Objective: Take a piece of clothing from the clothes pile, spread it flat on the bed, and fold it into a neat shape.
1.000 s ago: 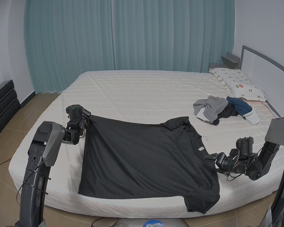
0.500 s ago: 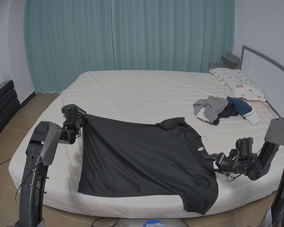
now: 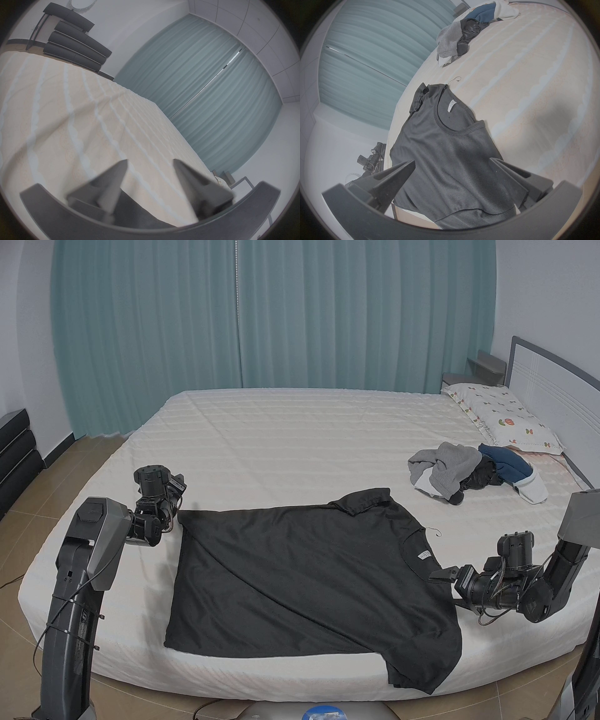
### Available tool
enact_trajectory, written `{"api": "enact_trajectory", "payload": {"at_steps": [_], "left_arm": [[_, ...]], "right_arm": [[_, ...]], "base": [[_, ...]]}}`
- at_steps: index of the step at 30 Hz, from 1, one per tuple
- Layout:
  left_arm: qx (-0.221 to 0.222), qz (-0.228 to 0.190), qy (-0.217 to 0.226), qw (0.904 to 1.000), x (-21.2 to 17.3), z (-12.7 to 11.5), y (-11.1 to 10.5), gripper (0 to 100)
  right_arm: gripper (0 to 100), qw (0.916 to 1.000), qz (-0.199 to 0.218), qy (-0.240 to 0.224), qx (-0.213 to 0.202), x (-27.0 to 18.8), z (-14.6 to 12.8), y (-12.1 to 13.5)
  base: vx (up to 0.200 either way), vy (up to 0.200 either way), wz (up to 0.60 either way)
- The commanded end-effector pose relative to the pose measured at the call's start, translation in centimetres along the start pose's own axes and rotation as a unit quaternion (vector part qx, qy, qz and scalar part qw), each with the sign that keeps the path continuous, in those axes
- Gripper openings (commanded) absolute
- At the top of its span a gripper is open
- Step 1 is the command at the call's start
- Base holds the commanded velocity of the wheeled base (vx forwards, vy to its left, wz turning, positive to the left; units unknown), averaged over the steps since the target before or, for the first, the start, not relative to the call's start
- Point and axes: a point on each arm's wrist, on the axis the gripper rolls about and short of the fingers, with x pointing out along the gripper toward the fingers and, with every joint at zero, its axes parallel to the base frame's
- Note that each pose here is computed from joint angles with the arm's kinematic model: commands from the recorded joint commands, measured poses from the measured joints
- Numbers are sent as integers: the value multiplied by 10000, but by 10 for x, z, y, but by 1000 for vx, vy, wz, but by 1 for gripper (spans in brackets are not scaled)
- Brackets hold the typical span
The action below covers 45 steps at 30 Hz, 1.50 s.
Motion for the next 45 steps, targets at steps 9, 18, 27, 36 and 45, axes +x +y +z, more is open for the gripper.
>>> {"api": "enact_trajectory", "payload": {"at_steps": [9, 18, 27, 36, 45], "left_arm": [[-311, 550, 404, 9972, -61, 29, -13, 100], [-342, 711, 1450, 9863, -152, 31, -13, 100], [-375, 835, 2570, 9621, -257, 20, 8, 100], [-167, 1092, 3124, 9435, -303, -14, 35, 100], [91, 1476, 3166, 9370, -284, -46, 55, 100]], "right_arm": [[100, 10000, -51, -13, 44, -7, -1, -3], [100, 9999, 81, -138, -25, -13, -4, -3], [100, 9997, 135, -201, -45, -18, -3, 0], [100, 9998, 118, -164, -38, -17, -5, -1], [100, 9998, 128, -175, -43, -18, -4, -1]], "base": [[0, 0, 0], [0, 0, 0], [-111, 0, 0], [-89, 0, 0], [0, 0, 0]]}}
